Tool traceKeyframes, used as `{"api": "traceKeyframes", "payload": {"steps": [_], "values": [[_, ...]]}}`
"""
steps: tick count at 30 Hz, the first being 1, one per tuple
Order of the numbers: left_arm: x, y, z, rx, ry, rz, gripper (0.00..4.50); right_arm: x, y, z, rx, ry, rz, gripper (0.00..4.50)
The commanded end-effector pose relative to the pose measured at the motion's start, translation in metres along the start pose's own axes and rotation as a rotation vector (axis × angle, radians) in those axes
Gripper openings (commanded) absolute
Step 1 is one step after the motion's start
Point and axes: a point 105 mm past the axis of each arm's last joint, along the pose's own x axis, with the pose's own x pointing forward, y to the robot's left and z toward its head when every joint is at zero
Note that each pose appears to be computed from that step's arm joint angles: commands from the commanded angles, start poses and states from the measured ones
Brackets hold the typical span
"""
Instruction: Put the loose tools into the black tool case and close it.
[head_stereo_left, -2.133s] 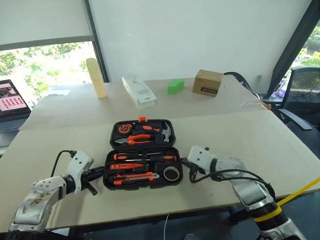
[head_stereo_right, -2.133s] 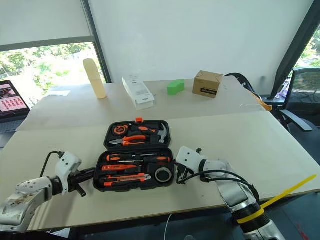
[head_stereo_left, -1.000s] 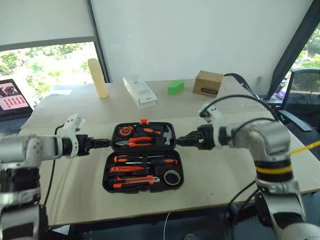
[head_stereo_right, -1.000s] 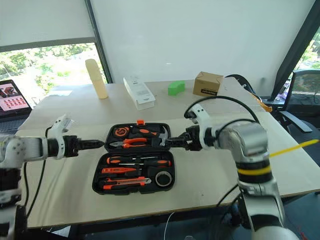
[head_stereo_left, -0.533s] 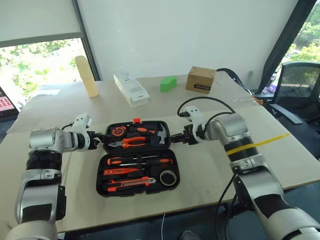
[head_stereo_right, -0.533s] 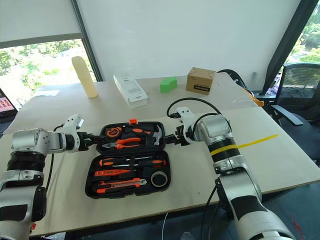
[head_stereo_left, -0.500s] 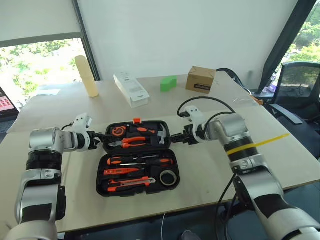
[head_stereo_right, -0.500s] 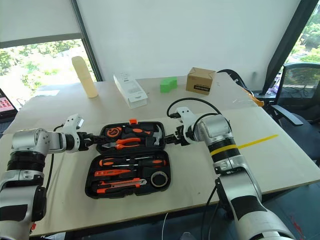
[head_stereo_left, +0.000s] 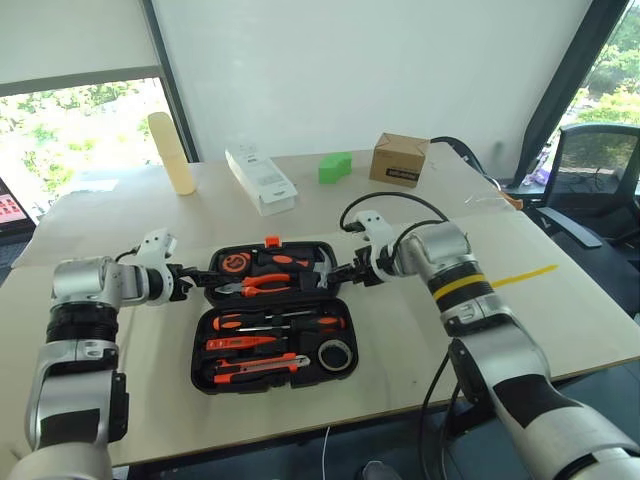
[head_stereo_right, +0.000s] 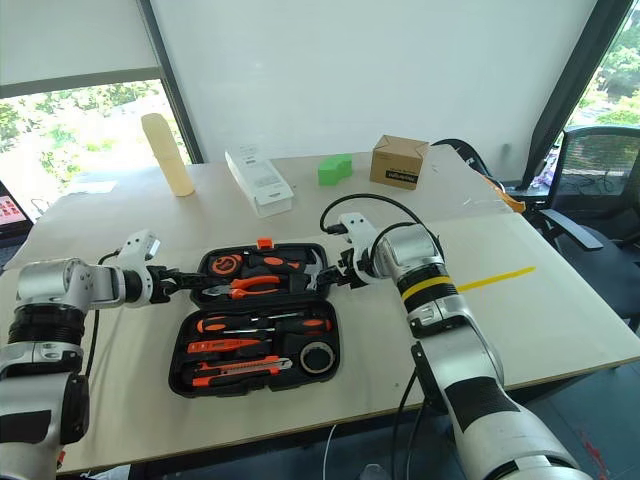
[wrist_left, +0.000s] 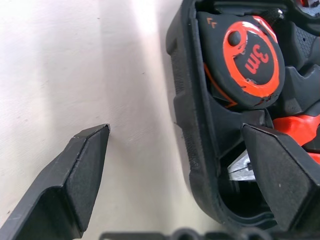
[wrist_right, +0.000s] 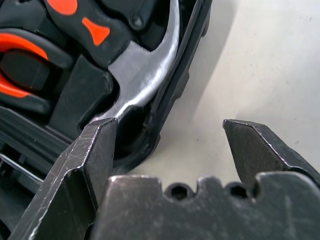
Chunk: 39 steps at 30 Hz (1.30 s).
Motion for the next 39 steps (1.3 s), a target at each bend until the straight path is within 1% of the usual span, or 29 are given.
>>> {"api": "traceKeyframes", "payload": {"steps": [1,2,3,6,11,12,13,14,17,19,20,22,23,27,29,30,32,34,35,38,39], "values": [[-0.007,0.005,0.001,0.022,0.001,0.021,3.78,0.0,-0.004,0.004,-0.03,0.009,-0.039,3.74],[-0.006,0.004,0.0,0.027,0.007,0.017,3.48,0.001,-0.006,0.002,-0.025,0.018,-0.045,3.48],[-0.005,0.003,-0.001,0.028,0.011,0.013,3.03,0.002,-0.007,0.0,-0.02,0.025,-0.048,3.23],[0.0,-0.001,-0.004,0.03,0.024,0.0,1.98,0.005,-0.007,-0.006,-0.015,0.053,-0.042,2.29],[0.003,-0.005,-0.01,0.015,0.036,-0.02,0.24,0.009,-0.001,-0.005,-0.005,0.044,-0.022,0.55],[0.003,-0.004,-0.011,0.008,0.034,-0.02,0.0,0.009,0.0,-0.004,-0.005,0.036,-0.016,0.18],[0.002,-0.003,-0.011,-0.002,0.03,-0.022,0.0,0.009,0.001,-0.002,-0.005,0.024,-0.008,0.09],[0.001,-0.002,-0.012,-0.015,0.024,-0.025,0.0,0.008,0.002,0.001,-0.004,-0.001,0.005,0.09],[-0.003,0.0,-0.01,-0.059,-0.016,-0.052,0.0,0.0,0.011,0.02,-0.04,-0.151,0.095,0.09],[-0.007,0.001,-0.006,-0.067,-0.066,-0.072,0.0,-0.009,0.013,0.026,-0.07,-0.229,0.13,0.09],[-0.01,0.001,-0.003,-0.074,-0.106,-0.091,0.0,-0.016,0.016,0.03,-0.127,-0.294,0.147,0.09],[-0.02,-0.003,0.007,-0.053,-0.228,-0.151,0.0,-0.035,0.026,0.032,-0.288,-0.432,0.182,0.09],[-0.027,-0.008,0.011,-0.013,-0.298,-0.185,0.0,-0.045,0.033,0.028,-0.37,-0.492,0.21,0.09],[-0.049,-0.024,0.013,0.127,-0.479,-0.286,0.0,-0.067,0.05,0.009,-0.548,-0.612,0.243,0.09],[-0.062,-0.032,0.011,0.253,-0.581,-0.316,0.0,-0.071,0.052,-0.007,-0.646,-0.633,0.218,0.09],[-0.068,-0.037,0.004,0.363,-0.627,-0.325,0.0,-0.07,0.049,-0.016,-0.71,-0.642,0.174,0.09],[-0.075,-0.046,-0.01,0.515,-0.664,-0.339,0.0,-0.068,0.047,-0.031,-0.837,-0.647,0.121,0.09],[-0.076,-0.049,-0.021,0.606,-0.69,-0.326,0.0,-0.067,0.045,-0.04,-0.957,-0.659,0.072,0.09],[-0.076,-0.051,-0.026,0.666,-0.697,-0.318,0.0,-0.065,0.042,-0.045,-0.998,-0.661,0.045,0.09],[-0.074,-0.056,-0.045,0.916,-0.685,-0.297,0.0,-0.065,0.039,-0.057,-1.172,-0.693,-0.021,0.09],[-0.074,-0.055,-0.048,0.947,-0.697,-0.285,0.0,-0.066,0.038,-0.059,-1.231,-0.705,-0.039,0.09]]}}
